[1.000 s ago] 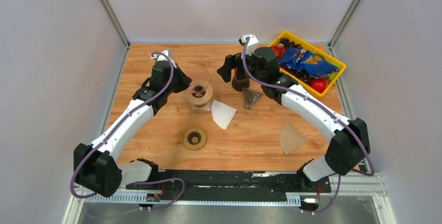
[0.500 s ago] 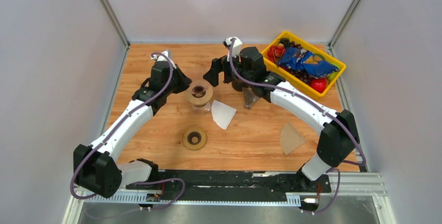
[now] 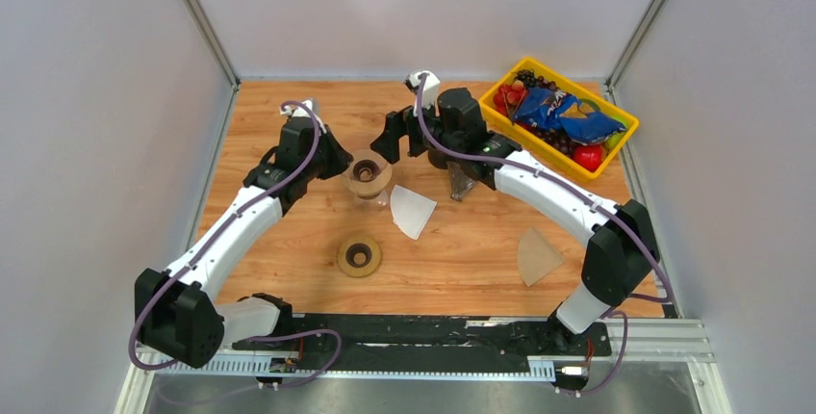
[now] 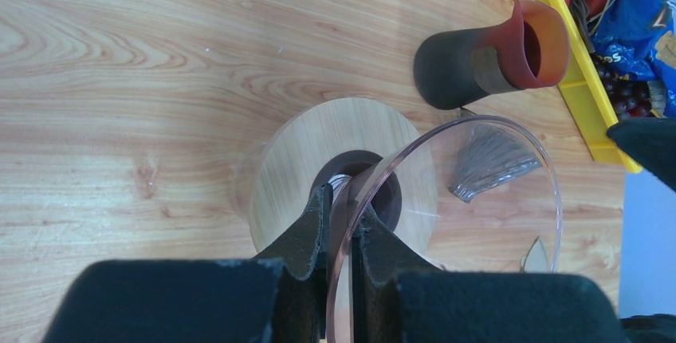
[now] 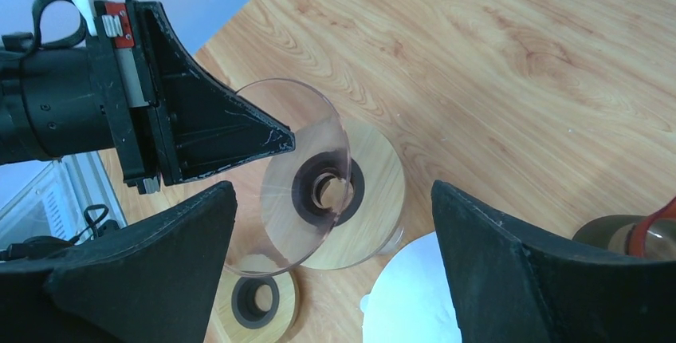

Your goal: Place the coffee filter in the dripper

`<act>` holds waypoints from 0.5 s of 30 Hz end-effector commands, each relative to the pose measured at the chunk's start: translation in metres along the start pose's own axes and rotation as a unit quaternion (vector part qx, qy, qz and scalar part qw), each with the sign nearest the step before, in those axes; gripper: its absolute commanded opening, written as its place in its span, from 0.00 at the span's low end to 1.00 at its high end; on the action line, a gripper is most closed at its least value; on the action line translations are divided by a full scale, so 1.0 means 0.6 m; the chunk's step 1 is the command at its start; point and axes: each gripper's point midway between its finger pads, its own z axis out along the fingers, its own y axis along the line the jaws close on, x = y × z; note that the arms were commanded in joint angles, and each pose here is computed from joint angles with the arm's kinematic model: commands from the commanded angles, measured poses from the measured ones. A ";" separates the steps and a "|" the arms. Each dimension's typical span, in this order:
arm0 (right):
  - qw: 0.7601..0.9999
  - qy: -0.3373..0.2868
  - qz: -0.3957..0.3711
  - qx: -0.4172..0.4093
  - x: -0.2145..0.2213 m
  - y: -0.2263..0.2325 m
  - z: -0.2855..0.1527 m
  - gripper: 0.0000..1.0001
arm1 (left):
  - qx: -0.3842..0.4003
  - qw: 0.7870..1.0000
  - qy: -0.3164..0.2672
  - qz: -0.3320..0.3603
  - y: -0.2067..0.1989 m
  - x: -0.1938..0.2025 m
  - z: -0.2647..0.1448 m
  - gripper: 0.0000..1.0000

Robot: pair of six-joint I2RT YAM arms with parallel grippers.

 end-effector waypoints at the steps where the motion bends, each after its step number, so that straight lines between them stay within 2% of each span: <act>1: 1.000 -0.008 -0.018 -0.019 -0.011 0.019 0.018 0.94 | 0.007 1.000 -0.001 0.002 -0.009 -0.009 0.003 0.00; 8: 1.000 0.024 -0.012 -0.001 0.020 0.005 0.050 0.84 | -0.008 1.000 0.029 0.002 0.001 0.011 0.014 0.00; 15: 0.999 0.054 -0.002 -0.002 0.046 0.002 0.089 0.63 | -0.037 0.998 0.051 0.006 0.020 0.026 0.022 0.00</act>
